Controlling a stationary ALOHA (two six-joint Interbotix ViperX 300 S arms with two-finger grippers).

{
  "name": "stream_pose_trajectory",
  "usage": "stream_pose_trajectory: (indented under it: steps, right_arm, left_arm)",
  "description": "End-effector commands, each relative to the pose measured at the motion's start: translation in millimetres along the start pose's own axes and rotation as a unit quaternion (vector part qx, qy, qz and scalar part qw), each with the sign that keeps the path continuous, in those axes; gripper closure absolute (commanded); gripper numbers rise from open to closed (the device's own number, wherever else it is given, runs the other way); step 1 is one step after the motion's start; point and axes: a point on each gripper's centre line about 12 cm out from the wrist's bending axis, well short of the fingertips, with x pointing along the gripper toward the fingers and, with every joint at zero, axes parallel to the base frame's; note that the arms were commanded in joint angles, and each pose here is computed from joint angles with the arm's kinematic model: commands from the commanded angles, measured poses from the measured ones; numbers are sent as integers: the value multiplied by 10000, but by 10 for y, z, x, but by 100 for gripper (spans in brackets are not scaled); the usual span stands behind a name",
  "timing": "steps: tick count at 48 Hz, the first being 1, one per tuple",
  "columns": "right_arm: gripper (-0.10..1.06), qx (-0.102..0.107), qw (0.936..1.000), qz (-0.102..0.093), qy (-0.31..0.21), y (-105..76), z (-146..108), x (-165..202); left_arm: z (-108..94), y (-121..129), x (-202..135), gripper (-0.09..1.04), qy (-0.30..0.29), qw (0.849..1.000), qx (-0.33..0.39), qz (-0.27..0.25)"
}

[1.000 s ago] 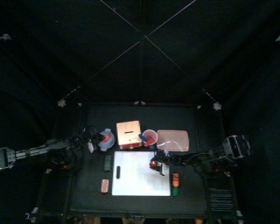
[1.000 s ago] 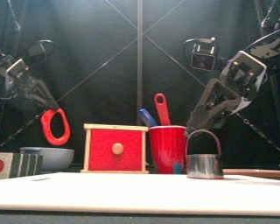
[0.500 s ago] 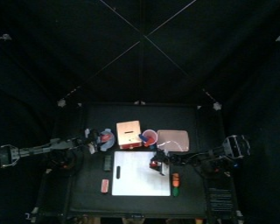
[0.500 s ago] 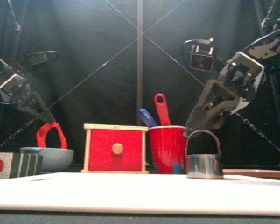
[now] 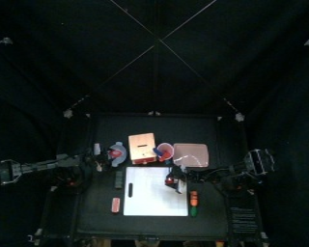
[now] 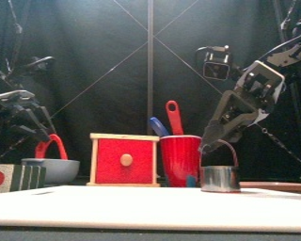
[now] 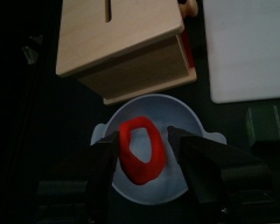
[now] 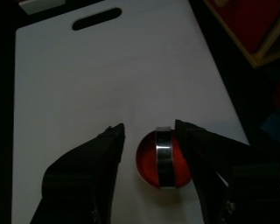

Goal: Get the cutter from the drawer then cut the dough then place the extra dough in the bowl
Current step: Place the extra dough in the bowl

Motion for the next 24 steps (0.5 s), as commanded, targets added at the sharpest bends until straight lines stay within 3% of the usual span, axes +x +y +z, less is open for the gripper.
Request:
stream_pose_trajectory:
  steps: [1, 24]
  right_arm:
    - [12, 22, 9998, 36, -178, 22, 117, -17]
    - [12, 26, 9998, 46, -200, 28, 137, -17]
  left_arm:
    - [40, 23, 2, 8, -56, 9999, 81, 22]
    - [102, 43, 0, 1, -69, 9983, 579, 21]
